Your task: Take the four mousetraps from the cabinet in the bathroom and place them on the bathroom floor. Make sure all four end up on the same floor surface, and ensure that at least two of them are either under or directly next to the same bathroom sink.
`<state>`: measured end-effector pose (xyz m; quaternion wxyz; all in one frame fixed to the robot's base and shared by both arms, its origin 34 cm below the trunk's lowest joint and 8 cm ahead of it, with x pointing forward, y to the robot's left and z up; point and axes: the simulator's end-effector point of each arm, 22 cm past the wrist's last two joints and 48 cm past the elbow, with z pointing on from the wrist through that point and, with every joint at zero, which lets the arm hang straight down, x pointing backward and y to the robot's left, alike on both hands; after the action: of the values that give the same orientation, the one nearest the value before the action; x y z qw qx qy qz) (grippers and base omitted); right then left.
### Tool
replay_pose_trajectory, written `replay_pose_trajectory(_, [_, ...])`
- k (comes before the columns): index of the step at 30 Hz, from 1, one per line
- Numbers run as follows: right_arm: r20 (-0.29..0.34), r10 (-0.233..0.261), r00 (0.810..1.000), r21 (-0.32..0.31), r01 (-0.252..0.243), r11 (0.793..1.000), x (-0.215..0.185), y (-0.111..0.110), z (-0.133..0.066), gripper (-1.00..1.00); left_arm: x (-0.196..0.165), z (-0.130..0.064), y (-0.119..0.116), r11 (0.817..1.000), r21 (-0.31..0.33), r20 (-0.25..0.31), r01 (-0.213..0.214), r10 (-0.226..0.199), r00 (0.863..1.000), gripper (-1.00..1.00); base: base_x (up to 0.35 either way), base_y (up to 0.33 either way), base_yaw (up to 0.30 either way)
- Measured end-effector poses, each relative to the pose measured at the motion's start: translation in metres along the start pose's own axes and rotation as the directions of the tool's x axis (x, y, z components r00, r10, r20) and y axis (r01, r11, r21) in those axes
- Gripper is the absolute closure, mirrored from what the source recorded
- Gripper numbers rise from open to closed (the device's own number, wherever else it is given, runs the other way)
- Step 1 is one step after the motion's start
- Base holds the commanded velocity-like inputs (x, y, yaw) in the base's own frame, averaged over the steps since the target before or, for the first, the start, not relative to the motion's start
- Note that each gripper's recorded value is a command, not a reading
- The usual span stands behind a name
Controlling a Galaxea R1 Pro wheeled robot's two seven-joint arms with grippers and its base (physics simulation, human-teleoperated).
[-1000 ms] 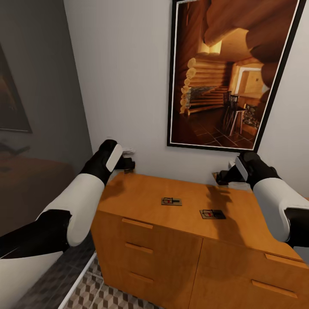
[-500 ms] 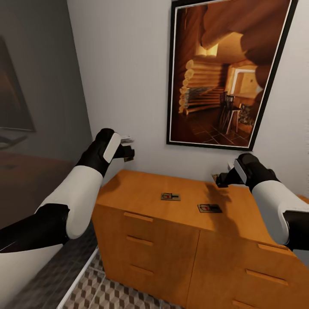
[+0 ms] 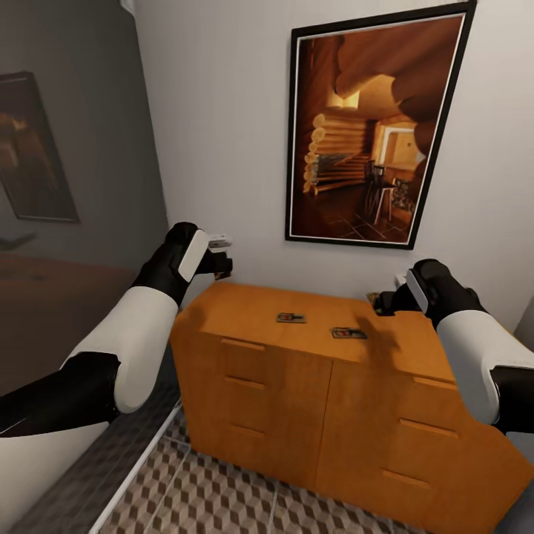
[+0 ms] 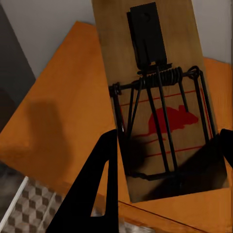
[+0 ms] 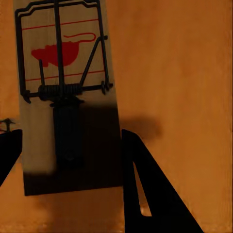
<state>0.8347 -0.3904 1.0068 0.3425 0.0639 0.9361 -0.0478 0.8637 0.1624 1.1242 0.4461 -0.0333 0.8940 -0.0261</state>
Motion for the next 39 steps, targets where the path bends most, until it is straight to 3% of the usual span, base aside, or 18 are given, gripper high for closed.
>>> replay_pose_trajectory(20, [0.02,-0.001,1.0,-0.004,0.001,1.0,-0.007,0.003,-0.005,1.0,0.006,0.004,0.0,1.0,-0.002,-0.018,-0.003,0.003,1.0,1.0,-0.344,0.0,0.0])
replay_pose_trajectory(33, [0.023,0.001,1.0,-0.012,-0.001,1.0,-0.008,0.006,-0.005,1.0,0.032,0.02,0.001,1.0,-0.011,-0.084,-0.013,0.012,0.996,1.0,-0.344,0.0,0.0])
replay_pose_trajectory(39, [0.009,-0.002,1.0,-0.027,0.002,1.0,-0.003,0.016,-0.002,1.0,0.056,0.033,0.003,0.999,-0.023,-0.146,-0.023,0.02,0.989,1.0,-0.345,0.0,0.0])
